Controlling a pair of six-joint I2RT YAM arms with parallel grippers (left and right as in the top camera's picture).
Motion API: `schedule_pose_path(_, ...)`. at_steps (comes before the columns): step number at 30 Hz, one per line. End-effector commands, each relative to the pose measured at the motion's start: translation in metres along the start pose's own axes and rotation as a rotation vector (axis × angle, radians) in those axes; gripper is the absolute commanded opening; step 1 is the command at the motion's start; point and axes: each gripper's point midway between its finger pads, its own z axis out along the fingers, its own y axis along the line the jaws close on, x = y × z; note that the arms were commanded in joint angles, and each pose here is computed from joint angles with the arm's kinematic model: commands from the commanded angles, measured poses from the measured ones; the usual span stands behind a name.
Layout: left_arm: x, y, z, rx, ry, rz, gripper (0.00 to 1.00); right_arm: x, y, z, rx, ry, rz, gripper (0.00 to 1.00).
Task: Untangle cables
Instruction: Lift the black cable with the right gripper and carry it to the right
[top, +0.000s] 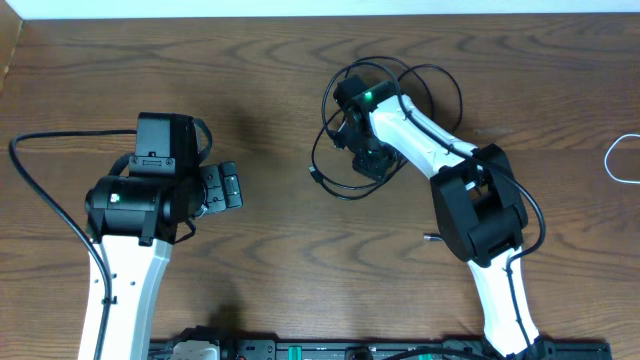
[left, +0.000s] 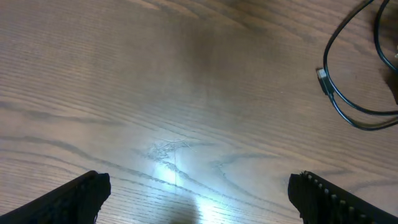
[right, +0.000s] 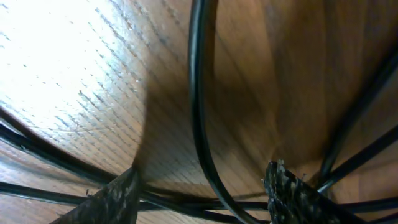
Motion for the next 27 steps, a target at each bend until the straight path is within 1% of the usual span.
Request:
schedule_pose_path(1, 0.004, 0.002, 0.003, -0.005, 0.019, 0.004, 0.98, 0.010, 0.007, 0.018, -0.033, 0.040, -0.010, 0.43)
schedule_pose_path(2, 0.004, 0.002, 0.003, -0.005, 0.019, 0.004, 0.98, 0.010, 0.007, 0.018, -0.033, 0.040, -0.007, 0.17)
schedule_pose_path(3, 0.004, 0.002, 0.003, -0.005, 0.019, 0.004, 0.98, 0.009, 0.009, 0.017, -0.035, 0.041, 0.020, 0.01)
schedule_pose_path(7, 0.004, 0.002, 0.003, -0.005, 0.019, 0.004, 0.98, 0.007, 0.006, -0.001, -0.022, 0.016, 0.115, 0.01)
schedule_pose_path(10, 0.004, 0.002, 0.003, -0.005, 0.019, 0.004, 0.98, 0.001, -0.002, -0.029, 0.004, -0.044, 0.133, 0.01)
schedule_pose_path(11, 0.004, 0.002, 0.003, -0.005, 0.019, 0.004, 0.98, -0.006, -0.009, -0.058, 0.034, -0.111, 0.142, 0.01)
schedule_pose_path(12, 0.004, 0.002, 0.003, -0.005, 0.019, 0.004, 0.98, -0.012, -0.019, -0.100, 0.074, -0.204, 0.156, 0.01)
schedule_pose_path(14, 0.004, 0.002, 0.003, -0.005, 0.019, 0.004, 0.98, -0.018, -0.033, -0.168, 0.143, -0.363, 0.178, 0.01)
schedule_pose_path(15, 0.004, 0.002, 0.003, -0.005, 0.019, 0.003, 0.98, -0.018, -0.040, -0.210, 0.187, -0.464, 0.191, 0.01)
schedule_pose_path(17, 0.004, 0.002, 0.003, -0.005, 0.019, 0.004, 0.98, -0.011, -0.049, -0.271, 0.259, -0.609, 0.215, 0.01)
schedule_pose_path(19, 0.004, 0.002, 0.003, -0.005, 0.019, 0.004, 0.98, 0.006, -0.059, -0.348, 0.368, -0.789, 0.257, 0.01)
schedule_pose_path(20, 0.004, 0.002, 0.003, -0.005, 0.019, 0.004, 0.98, 0.015, -0.062, -0.375, 0.409, -0.850, 0.273, 0.01)
schedule_pose_path(21, 0.004, 0.002, 0.003, -0.005, 0.019, 0.004, 0.98, 0.034, -0.065, -0.420, 0.479, -0.959, 0.305, 0.01)
schedule_pose_path(22, 0.004, 0.002, 0.003, -0.005, 0.019, 0.004, 0.98, 0.043, -0.066, -0.437, 0.507, -1.001, 0.320, 0.01)
schedule_pose_path(23, 0.004, 0.002, 0.003, -0.005, 0.019, 0.004, 0.98, 0.075, -0.067, -0.488, 0.595, -1.126, 0.369, 0.01)
schedule_pose_path(24, 0.004, 0.002, 0.003, -0.005, 0.019, 0.004, 0.98, 0.096, -0.068, -0.514, 0.647, -1.191, 0.404, 0.01)
schedule_pose_path(25, 0.004, 0.002, 0.003, -0.005, 0.019, 0.004, 0.98, 0.110, -0.067, -0.529, 0.678, -1.231, 0.425, 0.01)
schedule_pose_path(27, 0.004, 0.002, 0.003, -0.005, 0.019, 0.004, 0.98, 0.155, -0.066, -0.572, 0.776, -1.352, 0.496, 0.01)
